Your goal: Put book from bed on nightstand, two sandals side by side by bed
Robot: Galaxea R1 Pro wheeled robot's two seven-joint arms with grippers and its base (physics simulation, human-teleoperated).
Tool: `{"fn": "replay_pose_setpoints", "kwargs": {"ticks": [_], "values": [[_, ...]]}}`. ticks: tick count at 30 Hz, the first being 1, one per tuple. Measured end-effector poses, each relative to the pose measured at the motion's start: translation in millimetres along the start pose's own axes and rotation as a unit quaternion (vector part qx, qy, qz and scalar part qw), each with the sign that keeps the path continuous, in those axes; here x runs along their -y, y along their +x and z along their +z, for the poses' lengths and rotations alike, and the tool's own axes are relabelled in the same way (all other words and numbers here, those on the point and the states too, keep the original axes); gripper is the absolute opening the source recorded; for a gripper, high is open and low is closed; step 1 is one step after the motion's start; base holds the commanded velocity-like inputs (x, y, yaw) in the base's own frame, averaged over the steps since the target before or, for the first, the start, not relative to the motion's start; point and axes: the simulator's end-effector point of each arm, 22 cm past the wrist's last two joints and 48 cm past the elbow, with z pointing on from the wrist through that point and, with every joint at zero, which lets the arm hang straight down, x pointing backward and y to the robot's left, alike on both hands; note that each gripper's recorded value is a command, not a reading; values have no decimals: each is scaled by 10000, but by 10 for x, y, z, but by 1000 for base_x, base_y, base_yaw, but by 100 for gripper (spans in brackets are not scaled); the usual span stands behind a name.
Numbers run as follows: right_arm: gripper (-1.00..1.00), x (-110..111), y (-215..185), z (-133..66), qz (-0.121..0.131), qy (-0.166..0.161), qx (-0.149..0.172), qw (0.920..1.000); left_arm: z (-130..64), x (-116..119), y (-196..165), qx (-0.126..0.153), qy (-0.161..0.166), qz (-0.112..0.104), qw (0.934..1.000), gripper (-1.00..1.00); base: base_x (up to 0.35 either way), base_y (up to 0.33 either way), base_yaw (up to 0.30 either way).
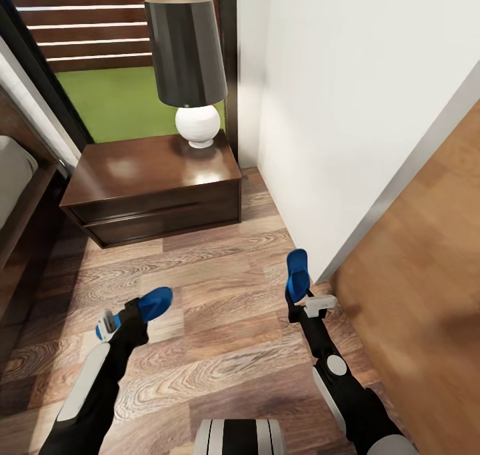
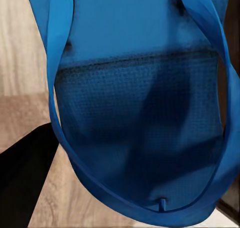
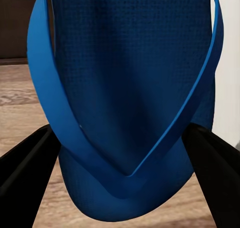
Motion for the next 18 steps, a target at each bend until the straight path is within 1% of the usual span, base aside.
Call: {"fn": "replay_pose_setpoints", "kwargs": {"ticks": [2,6,9,12,14,15,16,17,18], "values": [[-100,4,0,0,1,5,-1,10000,-18,67,22,-31,79,-41,10000,-100,0,0,0],[-100,10,1,0,0,9,-1,10000,-27,100,33,-45,117,-53,9999,-100,0,0,0],[-100,20,2,0,5,19,-2,10000,-31,163,11,14,246,90,9997,-100,0,0,0],[-100,25,3,0,5,23,-6,10000,-42,289,-19,139,549,457,9973,-100,0,0,0],[-100,26,5,0,16,25,-9,10000,-54,374,16,167,777,719,9942,-100,0,0,0],[-100,26,6,0,26,31,-11,10000,-61,431,28,218,958,994,9902,-100,0,0,0],[-100,24,6,0,29,30,-11,10000,-55,431,25,261,1015,1167,9876,-100,0,0,0],[-100,23,4,1,30,30,-10,10000,-49,431,32,307,1091,1402,9836,-100,0,0,0],[-100,25,2,1,31,32,-7,10000,-38,411,61,348,1171,1731,9773,-100,0,0,0]]}}
